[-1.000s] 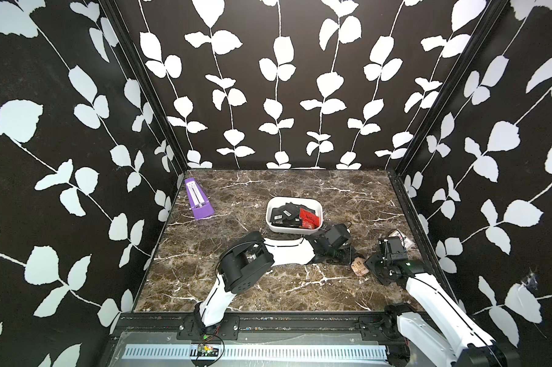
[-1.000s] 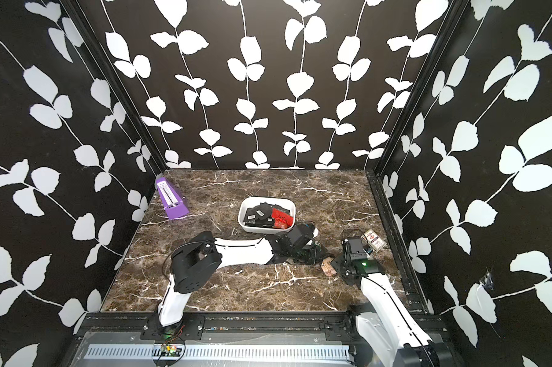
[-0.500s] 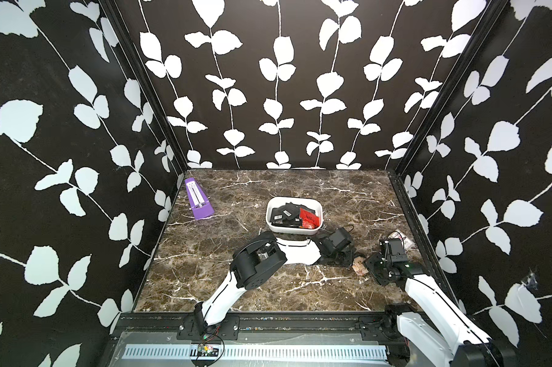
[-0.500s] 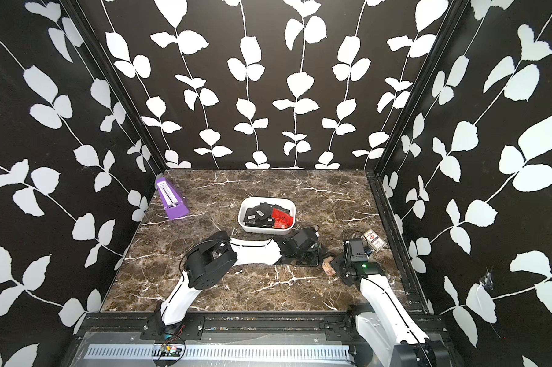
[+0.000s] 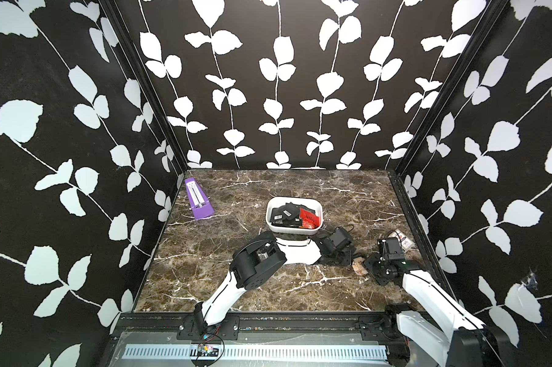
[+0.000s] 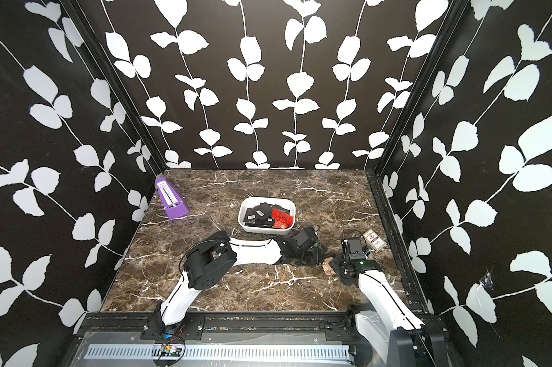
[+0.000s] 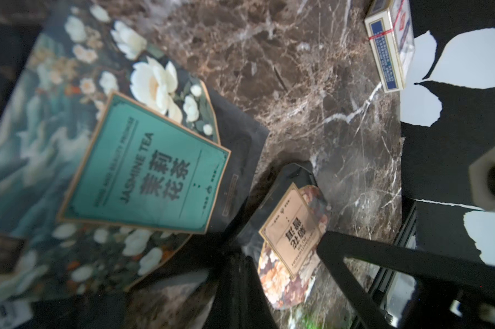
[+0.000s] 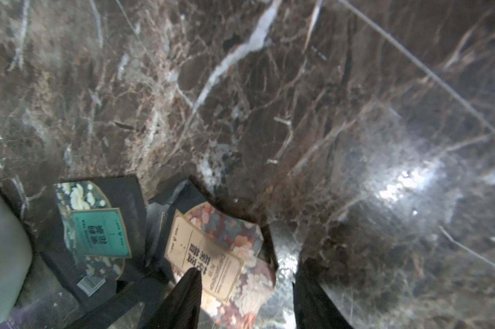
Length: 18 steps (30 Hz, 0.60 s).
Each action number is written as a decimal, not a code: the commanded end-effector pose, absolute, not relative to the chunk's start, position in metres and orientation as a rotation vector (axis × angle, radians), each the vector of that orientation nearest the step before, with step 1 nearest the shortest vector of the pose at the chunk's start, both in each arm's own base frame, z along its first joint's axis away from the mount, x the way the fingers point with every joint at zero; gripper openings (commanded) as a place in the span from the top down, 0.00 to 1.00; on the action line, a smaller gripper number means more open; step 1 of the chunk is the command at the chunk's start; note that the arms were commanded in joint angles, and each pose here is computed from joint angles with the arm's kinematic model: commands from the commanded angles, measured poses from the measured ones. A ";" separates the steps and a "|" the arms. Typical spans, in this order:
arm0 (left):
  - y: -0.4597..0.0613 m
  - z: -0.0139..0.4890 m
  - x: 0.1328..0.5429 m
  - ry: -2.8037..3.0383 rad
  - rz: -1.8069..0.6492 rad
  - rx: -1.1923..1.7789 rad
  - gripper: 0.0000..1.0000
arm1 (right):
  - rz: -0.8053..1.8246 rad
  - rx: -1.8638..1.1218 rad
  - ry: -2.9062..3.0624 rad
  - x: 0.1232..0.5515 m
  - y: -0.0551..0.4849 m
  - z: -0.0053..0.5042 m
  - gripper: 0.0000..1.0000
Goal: Put the tea bags into the storage box
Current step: Pick up the tea bag from the center of the board.
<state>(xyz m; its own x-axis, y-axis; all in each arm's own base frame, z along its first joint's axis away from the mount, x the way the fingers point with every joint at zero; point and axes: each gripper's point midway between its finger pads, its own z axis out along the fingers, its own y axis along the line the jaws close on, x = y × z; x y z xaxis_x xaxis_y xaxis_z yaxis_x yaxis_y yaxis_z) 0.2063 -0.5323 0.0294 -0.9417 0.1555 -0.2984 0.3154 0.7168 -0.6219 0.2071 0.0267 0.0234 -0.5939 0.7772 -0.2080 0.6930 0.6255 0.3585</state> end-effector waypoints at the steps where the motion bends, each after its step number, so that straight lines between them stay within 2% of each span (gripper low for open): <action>1: -0.517 0.017 0.200 2.756 -0.937 0.377 1.00 | 0.310 1.187 2.527 0.201 0.023 0.009 0.46; 5: -0.516 0.014 0.199 2.761 -0.928 0.382 1.00 | 0.301 1.183 2.538 0.202 0.023 0.004 0.51; 18: -0.520 0.013 0.197 2.757 -0.952 0.394 1.00 | 0.285 1.154 2.558 0.205 0.023 0.004 0.86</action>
